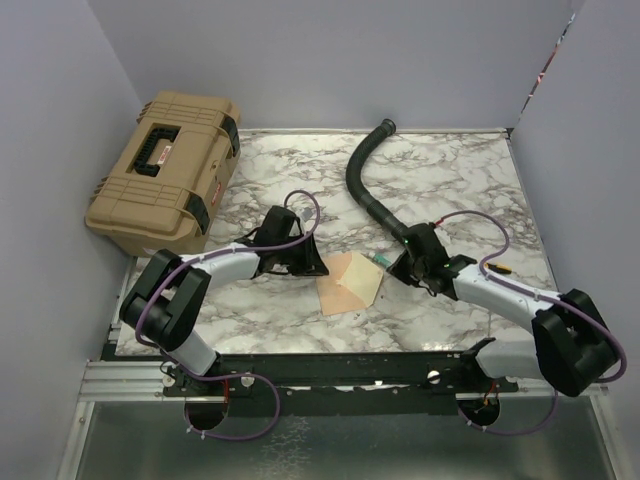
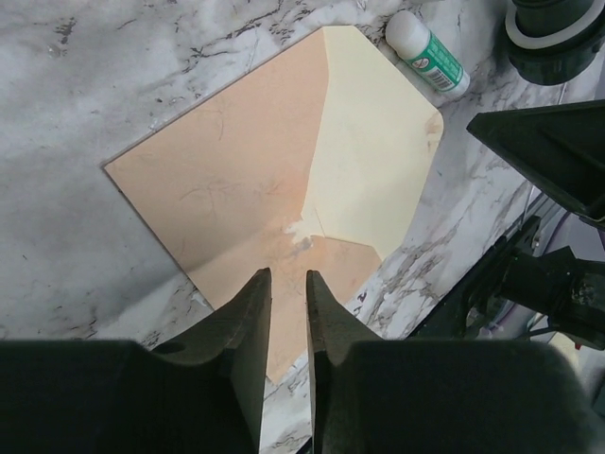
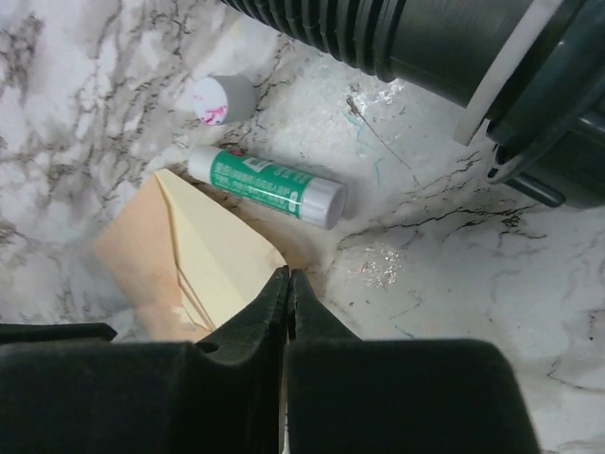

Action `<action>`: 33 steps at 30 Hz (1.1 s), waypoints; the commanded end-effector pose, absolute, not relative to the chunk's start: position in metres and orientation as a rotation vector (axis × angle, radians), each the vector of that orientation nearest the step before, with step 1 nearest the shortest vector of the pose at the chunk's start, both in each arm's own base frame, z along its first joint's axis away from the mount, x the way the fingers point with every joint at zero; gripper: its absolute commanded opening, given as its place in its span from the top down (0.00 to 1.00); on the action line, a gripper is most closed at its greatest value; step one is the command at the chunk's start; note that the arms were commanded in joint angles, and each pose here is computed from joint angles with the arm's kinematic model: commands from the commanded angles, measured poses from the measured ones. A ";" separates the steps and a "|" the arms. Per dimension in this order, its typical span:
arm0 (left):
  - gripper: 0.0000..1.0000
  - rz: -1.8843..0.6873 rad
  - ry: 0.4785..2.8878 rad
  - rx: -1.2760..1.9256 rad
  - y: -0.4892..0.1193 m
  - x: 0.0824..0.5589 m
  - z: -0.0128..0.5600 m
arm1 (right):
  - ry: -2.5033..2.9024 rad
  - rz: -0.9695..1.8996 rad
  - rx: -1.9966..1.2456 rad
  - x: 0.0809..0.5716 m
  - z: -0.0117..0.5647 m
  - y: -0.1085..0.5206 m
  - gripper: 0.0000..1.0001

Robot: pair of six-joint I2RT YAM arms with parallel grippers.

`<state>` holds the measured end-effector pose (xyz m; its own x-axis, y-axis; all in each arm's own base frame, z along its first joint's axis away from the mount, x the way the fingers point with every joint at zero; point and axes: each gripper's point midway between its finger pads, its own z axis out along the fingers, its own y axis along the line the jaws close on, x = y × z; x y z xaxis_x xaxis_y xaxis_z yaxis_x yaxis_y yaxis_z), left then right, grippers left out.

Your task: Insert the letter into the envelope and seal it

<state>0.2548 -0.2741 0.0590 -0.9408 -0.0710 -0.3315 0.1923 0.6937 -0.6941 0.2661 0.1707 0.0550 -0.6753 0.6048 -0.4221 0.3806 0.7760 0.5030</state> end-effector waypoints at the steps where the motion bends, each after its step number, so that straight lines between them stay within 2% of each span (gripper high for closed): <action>1: 0.81 -0.995 2.604 0.100 -0.266 0.253 0.041 | 2.473 0.513 0.661 0.258 0.034 0.180 0.98; 12: 0.92 -0.787 2.717 0.108 -0.250 0.245 0.005 | 2.543 0.525 0.568 0.256 0.011 0.189 0.99; 16: 0.97 -0.696 2.766 0.115 -0.242 0.245 -0.006 | 2.558 0.662 0.501 0.252 0.007 0.207 0.99; 23: 0.99 -0.627 2.814 0.098 -0.234 0.242 -0.016 | 2.462 0.980 0.351 0.248 0.032 0.241 0.97; 33: 1.00 -0.617 2.830 0.078 -0.231 0.238 -0.020 | 2.499 1.049 0.230 0.250 0.023 0.258 0.92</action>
<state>0.2557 -0.2637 0.0209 -0.9494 -0.0234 -0.3133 0.1618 0.8183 -0.5515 0.2472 0.2445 0.0182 -0.8829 0.3664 -0.2936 0.0699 0.7209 0.6895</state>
